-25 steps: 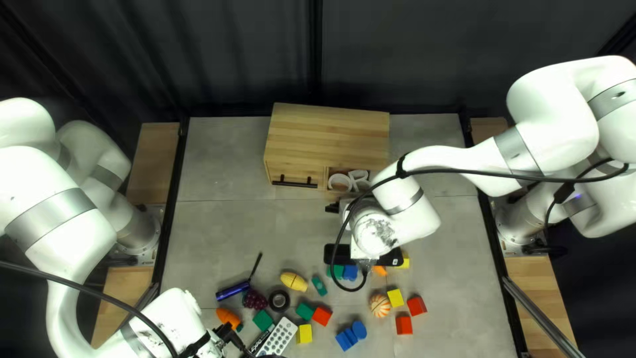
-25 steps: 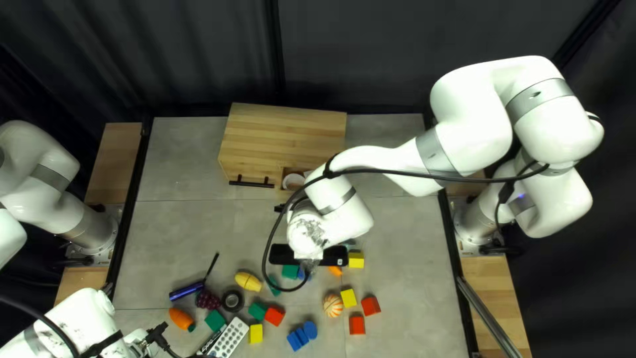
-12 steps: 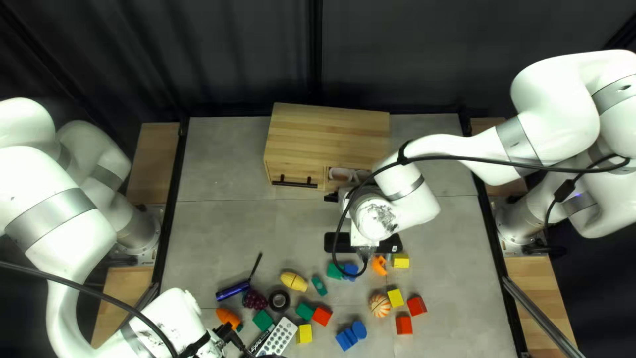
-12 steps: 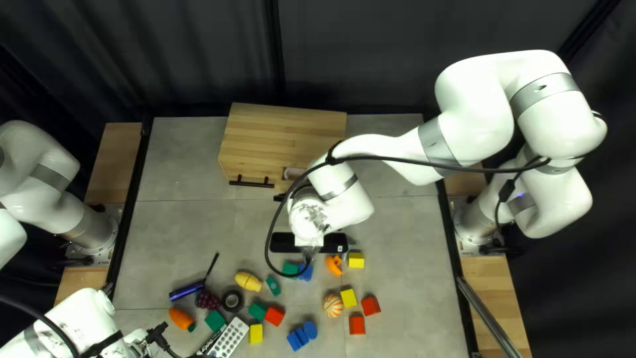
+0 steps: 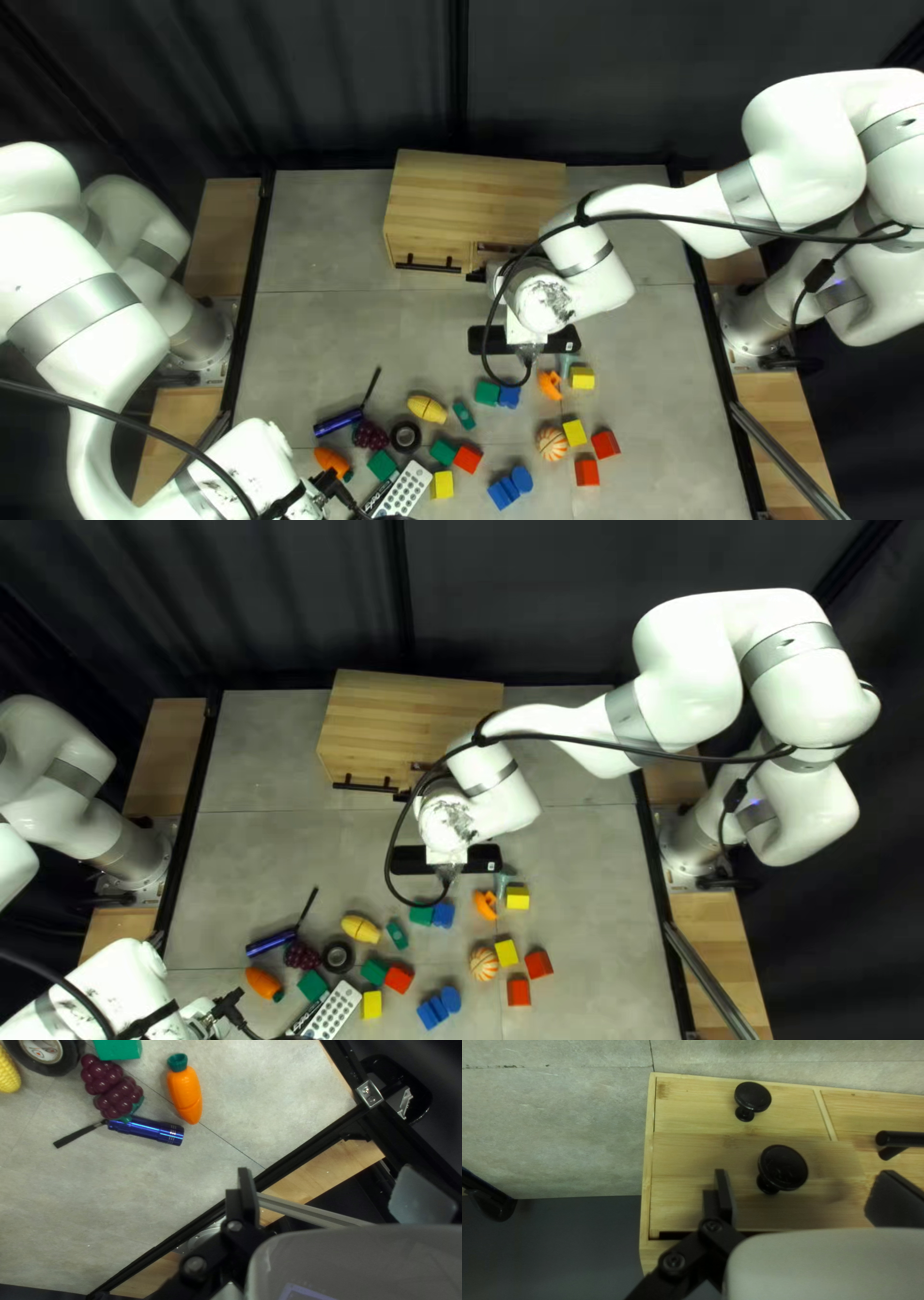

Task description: Open drawers and place objects into drawer and close

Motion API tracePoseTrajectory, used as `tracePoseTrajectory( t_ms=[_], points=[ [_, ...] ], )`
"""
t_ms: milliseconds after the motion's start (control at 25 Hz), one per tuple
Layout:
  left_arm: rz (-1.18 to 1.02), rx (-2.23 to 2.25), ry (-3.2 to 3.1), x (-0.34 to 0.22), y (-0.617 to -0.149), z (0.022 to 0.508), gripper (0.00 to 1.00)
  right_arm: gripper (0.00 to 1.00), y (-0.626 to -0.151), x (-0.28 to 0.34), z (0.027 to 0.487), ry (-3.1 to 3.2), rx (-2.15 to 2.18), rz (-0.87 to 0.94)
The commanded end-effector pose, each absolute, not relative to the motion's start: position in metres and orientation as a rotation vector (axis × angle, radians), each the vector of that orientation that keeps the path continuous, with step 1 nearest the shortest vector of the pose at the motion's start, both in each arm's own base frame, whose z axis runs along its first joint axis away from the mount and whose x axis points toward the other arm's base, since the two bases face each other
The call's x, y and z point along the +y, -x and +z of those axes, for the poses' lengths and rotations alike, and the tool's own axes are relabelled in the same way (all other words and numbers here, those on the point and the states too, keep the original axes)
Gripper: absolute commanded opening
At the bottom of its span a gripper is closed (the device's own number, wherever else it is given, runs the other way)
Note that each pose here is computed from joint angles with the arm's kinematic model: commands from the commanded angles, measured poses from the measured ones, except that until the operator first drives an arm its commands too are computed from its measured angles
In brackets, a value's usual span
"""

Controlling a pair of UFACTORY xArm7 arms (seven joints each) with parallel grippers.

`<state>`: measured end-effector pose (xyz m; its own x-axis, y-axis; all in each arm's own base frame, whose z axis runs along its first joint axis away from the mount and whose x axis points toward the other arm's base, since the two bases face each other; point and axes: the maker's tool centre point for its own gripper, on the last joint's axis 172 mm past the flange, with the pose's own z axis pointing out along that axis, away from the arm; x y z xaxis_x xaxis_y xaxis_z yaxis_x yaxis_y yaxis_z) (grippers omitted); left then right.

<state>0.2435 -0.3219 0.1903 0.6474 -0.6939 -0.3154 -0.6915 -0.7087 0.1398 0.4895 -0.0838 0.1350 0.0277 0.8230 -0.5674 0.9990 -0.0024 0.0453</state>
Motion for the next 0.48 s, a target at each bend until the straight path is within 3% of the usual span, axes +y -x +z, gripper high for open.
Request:
tracePoseTrajectory(
  t_ms=[40,480],
  points=[
    [-0.549,-1.196,-2.845,-0.322,-0.243,0.19,1.0,1.0,-0.491,-0.087,0.136,-1.879,1.846,-0.535],
    [-0.549,-1.196,-2.845,-0.322,-0.243,0.19,1.0,1.0,-0.49,-0.099,0.134,-1.883,1.845,-0.534]
  ],
)
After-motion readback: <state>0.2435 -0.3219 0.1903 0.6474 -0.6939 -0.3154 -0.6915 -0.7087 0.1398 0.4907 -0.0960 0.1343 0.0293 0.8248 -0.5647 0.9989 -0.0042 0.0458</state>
